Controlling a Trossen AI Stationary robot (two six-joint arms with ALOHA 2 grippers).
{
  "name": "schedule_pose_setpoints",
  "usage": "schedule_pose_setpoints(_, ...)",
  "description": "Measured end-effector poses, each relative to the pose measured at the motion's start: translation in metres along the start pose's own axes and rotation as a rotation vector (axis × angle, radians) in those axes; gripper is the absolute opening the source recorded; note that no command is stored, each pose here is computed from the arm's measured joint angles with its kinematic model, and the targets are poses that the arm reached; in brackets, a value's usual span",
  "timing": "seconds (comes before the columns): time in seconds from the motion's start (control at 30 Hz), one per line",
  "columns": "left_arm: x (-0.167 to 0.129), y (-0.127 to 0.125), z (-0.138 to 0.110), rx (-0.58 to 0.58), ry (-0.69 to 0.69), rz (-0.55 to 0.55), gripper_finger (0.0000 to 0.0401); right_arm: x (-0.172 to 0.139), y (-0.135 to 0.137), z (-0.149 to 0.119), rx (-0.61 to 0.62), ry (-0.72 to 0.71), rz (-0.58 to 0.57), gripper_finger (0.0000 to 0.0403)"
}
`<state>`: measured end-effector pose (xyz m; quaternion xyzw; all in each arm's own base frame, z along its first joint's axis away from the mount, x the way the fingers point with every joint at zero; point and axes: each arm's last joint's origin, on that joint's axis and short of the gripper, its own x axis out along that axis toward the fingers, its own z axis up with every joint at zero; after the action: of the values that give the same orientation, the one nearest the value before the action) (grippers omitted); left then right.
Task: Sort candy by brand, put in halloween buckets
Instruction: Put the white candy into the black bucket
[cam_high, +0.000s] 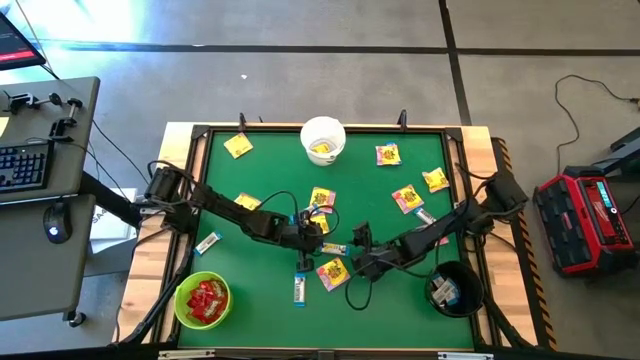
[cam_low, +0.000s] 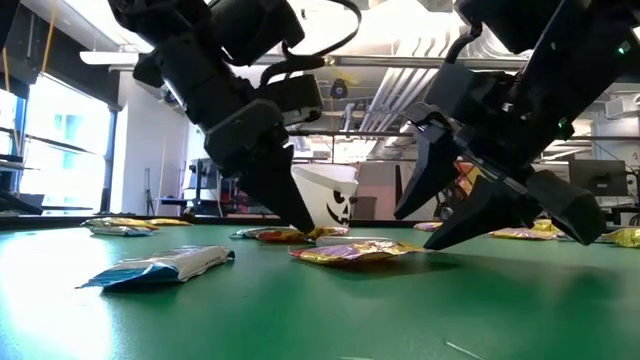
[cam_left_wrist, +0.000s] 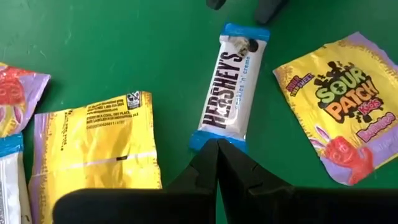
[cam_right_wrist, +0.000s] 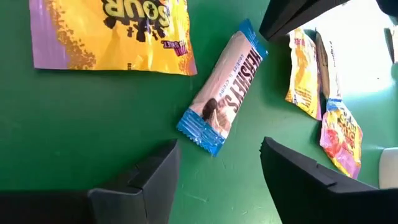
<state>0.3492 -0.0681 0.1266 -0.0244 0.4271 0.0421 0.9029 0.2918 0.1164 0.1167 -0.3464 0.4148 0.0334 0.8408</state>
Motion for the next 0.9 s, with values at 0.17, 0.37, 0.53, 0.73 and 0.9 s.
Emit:
schedule_pose_setpoints(0.17, 0.012, 0.0, -0.006, 0.0, 0.017, -0.011, 0.0, 0.002, -0.001, -0.001, 0.006, 0.006, -0.001, 0.0216)
schedule_pose_setpoints(0.37, 0.024, -0.001, -0.011, -0.013, 0.024, -0.008, 0.0, 0.002, 0.0, -0.001, 0.003, 0.006, -0.001, 0.0216)
schedule_pose_setpoints(0.53, 0.024, 0.0, -0.012, -0.013, 0.033, -0.004, 0.0, 0.002, -0.001, -0.001, -0.043, 0.006, -0.005, 0.0216)
schedule_pose_setpoints(0.73, 0.028, 0.003, -0.015, -0.017, 0.059, 0.001, 0.0, 0.004, -0.004, -0.002, -0.108, 0.013, -0.012, 0.0216)
schedule_pose_setpoints(0.9, 0.03, 0.003, -0.016, -0.015, 0.062, 0.001, 0.0, 0.006, -0.008, -0.003, -0.175, 0.024, -0.053, 0.0216)
